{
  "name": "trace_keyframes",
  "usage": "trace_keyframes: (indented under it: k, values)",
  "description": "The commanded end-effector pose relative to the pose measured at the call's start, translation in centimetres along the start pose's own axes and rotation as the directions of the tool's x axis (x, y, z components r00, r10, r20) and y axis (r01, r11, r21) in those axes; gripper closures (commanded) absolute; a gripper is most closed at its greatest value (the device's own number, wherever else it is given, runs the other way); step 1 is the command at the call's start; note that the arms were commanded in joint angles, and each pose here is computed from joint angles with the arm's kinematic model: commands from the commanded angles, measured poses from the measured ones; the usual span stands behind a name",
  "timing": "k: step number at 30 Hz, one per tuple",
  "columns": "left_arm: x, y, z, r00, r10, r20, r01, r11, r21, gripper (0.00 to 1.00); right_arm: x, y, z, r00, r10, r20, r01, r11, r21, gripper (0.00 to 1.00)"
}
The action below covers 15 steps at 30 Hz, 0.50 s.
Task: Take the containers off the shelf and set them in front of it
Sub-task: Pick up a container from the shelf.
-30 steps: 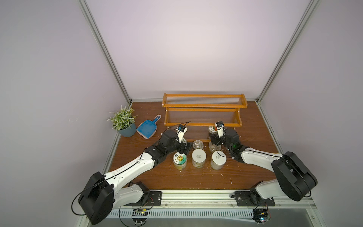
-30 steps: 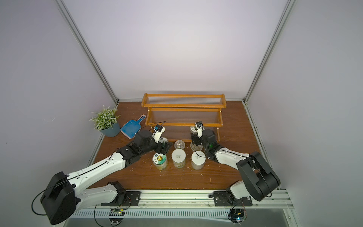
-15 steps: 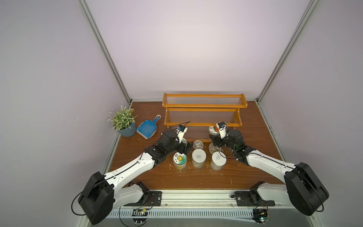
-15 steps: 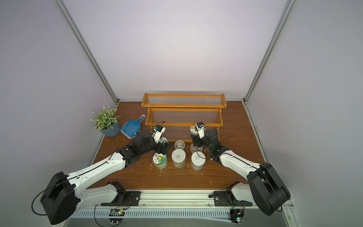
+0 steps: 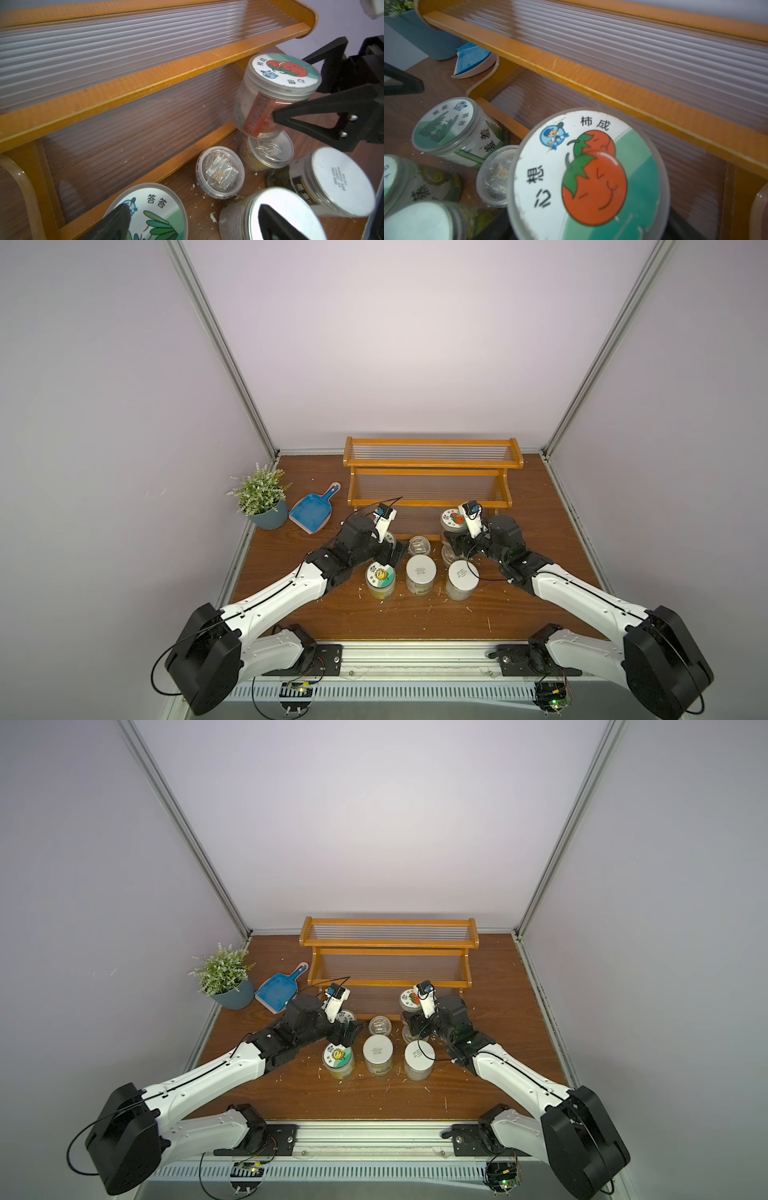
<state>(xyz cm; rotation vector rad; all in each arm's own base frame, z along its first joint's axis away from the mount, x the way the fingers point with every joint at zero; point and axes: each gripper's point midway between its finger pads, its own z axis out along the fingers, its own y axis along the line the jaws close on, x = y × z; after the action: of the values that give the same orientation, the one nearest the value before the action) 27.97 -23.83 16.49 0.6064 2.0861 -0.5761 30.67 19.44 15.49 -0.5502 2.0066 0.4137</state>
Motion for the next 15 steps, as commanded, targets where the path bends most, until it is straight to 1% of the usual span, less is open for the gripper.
trace_keyframes:
  k: [1,7,10,15]
  values:
    - [-0.3,0.5,-0.3,1.000,-0.009,0.015,0.009,1.000,-0.016,0.01,-4.5,1.8,-2.2,0.994,-0.005,0.111,0.014,0.997,-0.077,0.17]
    - [-0.7,1.4,-0.8,0.999,-0.027,0.029,0.029,0.998,-0.061,0.01,-6.9,4.3,-5.4,0.983,-0.048,0.176,0.078,0.982,-0.170,0.17]
    - [-1.3,2.4,-1.2,0.997,-0.055,0.048,0.059,0.995,-0.083,0.01,-7.6,6.5,-6.8,0.976,-0.080,0.203,0.130,0.960,-0.249,0.17]
    - [-2.5,3.4,-1.5,0.994,-0.082,0.075,0.089,0.992,-0.085,0.01,-7.7,10.8,-9.0,0.959,-0.122,0.254,0.212,0.905,-0.368,0.18]
